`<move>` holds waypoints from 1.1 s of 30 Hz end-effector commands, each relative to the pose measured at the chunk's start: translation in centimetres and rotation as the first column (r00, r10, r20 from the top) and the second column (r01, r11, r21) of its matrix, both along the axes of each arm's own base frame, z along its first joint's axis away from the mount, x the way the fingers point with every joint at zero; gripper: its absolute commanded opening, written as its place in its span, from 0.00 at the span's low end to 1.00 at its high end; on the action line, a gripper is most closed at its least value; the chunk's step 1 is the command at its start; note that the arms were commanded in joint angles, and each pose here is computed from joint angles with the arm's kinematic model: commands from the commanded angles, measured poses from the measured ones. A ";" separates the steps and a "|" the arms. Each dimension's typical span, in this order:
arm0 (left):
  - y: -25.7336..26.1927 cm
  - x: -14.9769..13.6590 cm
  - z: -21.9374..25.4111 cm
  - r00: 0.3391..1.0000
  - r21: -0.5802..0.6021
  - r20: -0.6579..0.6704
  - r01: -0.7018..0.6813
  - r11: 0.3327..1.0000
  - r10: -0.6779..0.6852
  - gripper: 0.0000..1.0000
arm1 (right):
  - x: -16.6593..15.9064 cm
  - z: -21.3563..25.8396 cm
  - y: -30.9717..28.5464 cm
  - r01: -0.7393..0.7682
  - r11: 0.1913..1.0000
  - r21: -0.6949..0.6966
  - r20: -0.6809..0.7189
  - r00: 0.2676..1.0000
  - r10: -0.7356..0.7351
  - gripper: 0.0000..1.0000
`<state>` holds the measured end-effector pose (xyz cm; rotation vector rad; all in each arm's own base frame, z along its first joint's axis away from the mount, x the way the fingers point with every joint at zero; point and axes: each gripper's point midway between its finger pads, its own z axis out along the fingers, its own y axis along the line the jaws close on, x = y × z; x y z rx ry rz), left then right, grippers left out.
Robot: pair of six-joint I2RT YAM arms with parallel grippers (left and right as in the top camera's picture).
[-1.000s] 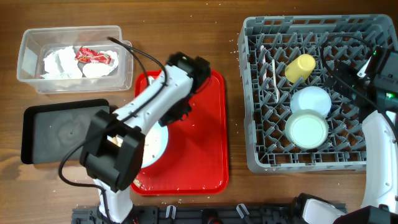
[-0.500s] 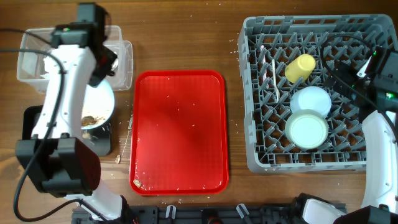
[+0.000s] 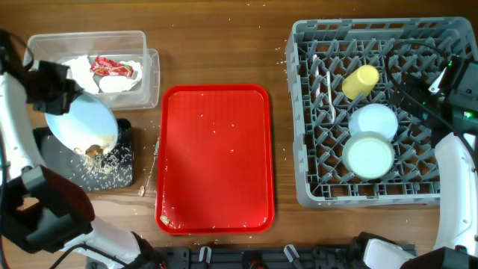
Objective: Sort waste into correct bins and load items into the dishwasher rack
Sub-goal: 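Tilt the plate over the black tray to dump the rice scraps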
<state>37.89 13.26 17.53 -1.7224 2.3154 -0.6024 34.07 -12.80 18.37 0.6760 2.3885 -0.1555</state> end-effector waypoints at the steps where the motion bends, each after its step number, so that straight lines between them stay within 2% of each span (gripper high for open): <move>1: 0.6 -0.9 2.4 0.989 -0.096 0.132 0.083 0.992 -0.070 0.04 | 0.4 0.2 -0.1 -0.014 1.000 -0.002 0.001 1.000 0.014 1.00; 3: -0.5 -2.0 3.3 0.974 -0.192 0.192 0.158 0.969 -0.120 0.04 | 0.4 0.2 -0.1 -0.013 1.000 -0.002 0.002 1.000 0.013 1.00; 4: -0.2 -2.2 3.6 0.972 -0.204 0.206 0.157 0.966 -0.115 0.04 | 0.4 0.2 -0.1 -0.013 1.000 -0.002 0.002 1.000 0.013 1.00; 7: 1.5 -2.7 3.6 0.974 -0.194 0.215 0.120 0.974 -0.077 0.04 | 0.4 0.2 -0.1 -0.013 1.000 -0.002 0.002 1.000 0.013 1.00; 9: 3.2 -2.3 3.4 0.965 -0.142 0.251 0.112 0.984 -0.073 0.04 | 0.4 0.2 -0.1 -0.013 1.000 -0.002 0.002 1.000 0.013 1.00; 12: 2.7 -3.0 2.7 0.952 -0.230 0.300 0.139 0.963 -0.066 0.04 | 0.4 0.2 -0.1 -0.013 1.000 -0.002 0.002 1.000 0.013 1.00; 14: 0.9 -3.9 2.7 0.942 -0.386 0.334 0.150 0.910 -0.014 0.04 | 0.4 0.2 -0.1 -0.013 1.000 -0.002 0.002 1.000 0.013 1.00; 19: 2.8 -5.1 2.1 0.927 -0.395 0.375 0.126 0.910 0.035 0.04 | 0.4 0.2 -0.1 -0.014 1.000 -0.002 0.001 1.000 0.014 1.00; 20: 3.0 -5.2 2.8 0.906 -0.402 0.422 0.148 0.904 0.040 0.04 | 0.4 0.2 -0.1 -0.014 1.000 -0.002 0.001 1.000 0.014 1.00; 21: 3.4 -5.3 2.8 0.905 -0.400 0.423 0.136 0.906 0.052 0.04 | 0.4 0.2 -0.1 -0.014 1.000 -0.002 0.001 1.000 0.014 1.00; 22: 2.9 -6.1 3.1 0.916 -0.457 0.391 0.112 0.883 0.086 0.04 | 0.4 0.2 -0.1 -0.014 1.000 -0.002 0.001 1.000 0.014 1.00; 24: 4.0 -6.0 2.6 0.911 -0.402 0.408 0.113 0.908 0.067 0.04 | 0.4 0.2 -0.1 -0.014 1.000 -0.002 0.001 1.000 0.014 1.00; 25: 3.1 -6.4 3.0 0.912 -0.431 0.404 0.127 0.893 0.065 0.04 | 0.4 0.2 -0.1 -0.013 1.000 -0.002 0.002 1.000 0.013 1.00; 26: 3.4 -6.2 3.0 0.906 -0.411 0.419 0.136 0.901 0.054 0.04 | 0.4 0.2 -0.1 -0.013 1.000 -0.002 0.002 1.000 0.013 1.00; 27: 2.6 -6.9 3.0 0.923 -0.461 0.379 0.118 0.879 0.075 0.04 | 0.4 0.2 -0.1 -0.013 1.000 -0.002 0.002 1.000 0.013 1.00; 29: 2.7 -6.6 3.4 0.903 -0.419 0.428 0.158 0.894 0.041 0.04 | 0.4 0.2 -0.1 -0.013 1.000 -0.002 0.002 1.000 0.013 1.00; 30: 2.2 -7.1 3.3 0.922 -0.468 0.381 0.129 0.875 0.068 0.04 | 0.4 0.2 -0.1 -0.013 1.000 -0.002 0.002 1.000 0.013 1.00; 32: 2.4 -7.1 3.3 0.919 -0.457 0.389 0.132 0.880 0.065 0.04 | 0.4 0.2 -0.1 -0.013 1.000 -0.002 0.002 1.000 0.013 1.00; 33: 1.6 -7.6 3.5 0.928 -0.493 0.365 0.127 0.861 0.072 0.04 | 0.4 0.2 -0.1 -0.013 1.000 -0.002 0.002 1.000 0.013 1.00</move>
